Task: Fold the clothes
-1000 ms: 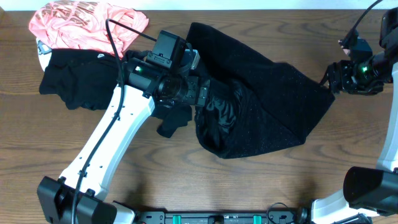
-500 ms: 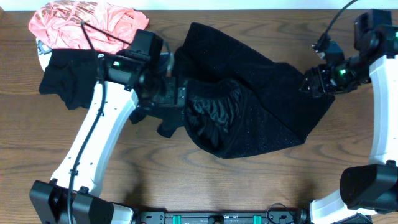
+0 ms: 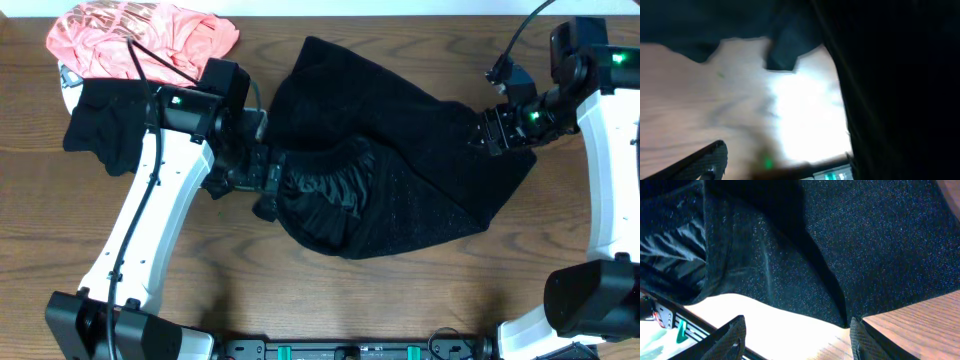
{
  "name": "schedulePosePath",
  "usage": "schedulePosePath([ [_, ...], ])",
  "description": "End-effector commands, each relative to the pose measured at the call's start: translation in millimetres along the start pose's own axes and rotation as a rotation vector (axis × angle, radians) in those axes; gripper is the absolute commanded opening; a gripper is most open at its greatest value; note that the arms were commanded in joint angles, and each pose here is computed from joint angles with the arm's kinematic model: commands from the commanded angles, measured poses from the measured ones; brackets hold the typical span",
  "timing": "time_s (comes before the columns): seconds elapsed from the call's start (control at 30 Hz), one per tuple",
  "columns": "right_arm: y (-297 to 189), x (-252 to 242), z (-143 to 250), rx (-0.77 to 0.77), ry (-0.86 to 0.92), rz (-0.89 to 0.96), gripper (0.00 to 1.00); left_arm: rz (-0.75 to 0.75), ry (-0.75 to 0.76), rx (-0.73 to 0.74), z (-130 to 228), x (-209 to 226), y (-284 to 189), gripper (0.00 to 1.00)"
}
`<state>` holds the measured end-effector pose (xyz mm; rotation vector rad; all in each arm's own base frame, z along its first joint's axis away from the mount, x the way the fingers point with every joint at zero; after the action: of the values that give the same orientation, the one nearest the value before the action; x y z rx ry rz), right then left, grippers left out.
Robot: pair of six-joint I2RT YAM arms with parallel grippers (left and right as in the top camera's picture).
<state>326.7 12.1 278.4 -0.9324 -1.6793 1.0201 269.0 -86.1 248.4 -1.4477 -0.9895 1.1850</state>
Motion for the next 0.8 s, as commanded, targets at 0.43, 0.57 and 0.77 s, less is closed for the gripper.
schedulePosePath([
  [0.43,8,21,-3,0.020,-0.066,-0.030,0.66,0.310,0.221,0.050,25,-33,-19,0.99],
  [0.57,11,25,-5,0.012,-0.083,-0.031,0.64,0.294,0.233,-0.052,6,-32,-18,0.99],
  [0.77,33,27,-8,0.015,-0.116,-0.035,0.64,0.307,0.126,-0.256,-33,-37,-24,0.98],
])
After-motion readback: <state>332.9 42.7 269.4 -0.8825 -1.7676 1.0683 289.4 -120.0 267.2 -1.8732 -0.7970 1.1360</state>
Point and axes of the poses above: each gripper's point midway between its finger pads, its own y axis out along the fingers, its own x axis along the line the jaws close on, z = x × y, the point moved 7 cm from there along -y, back along the fingers
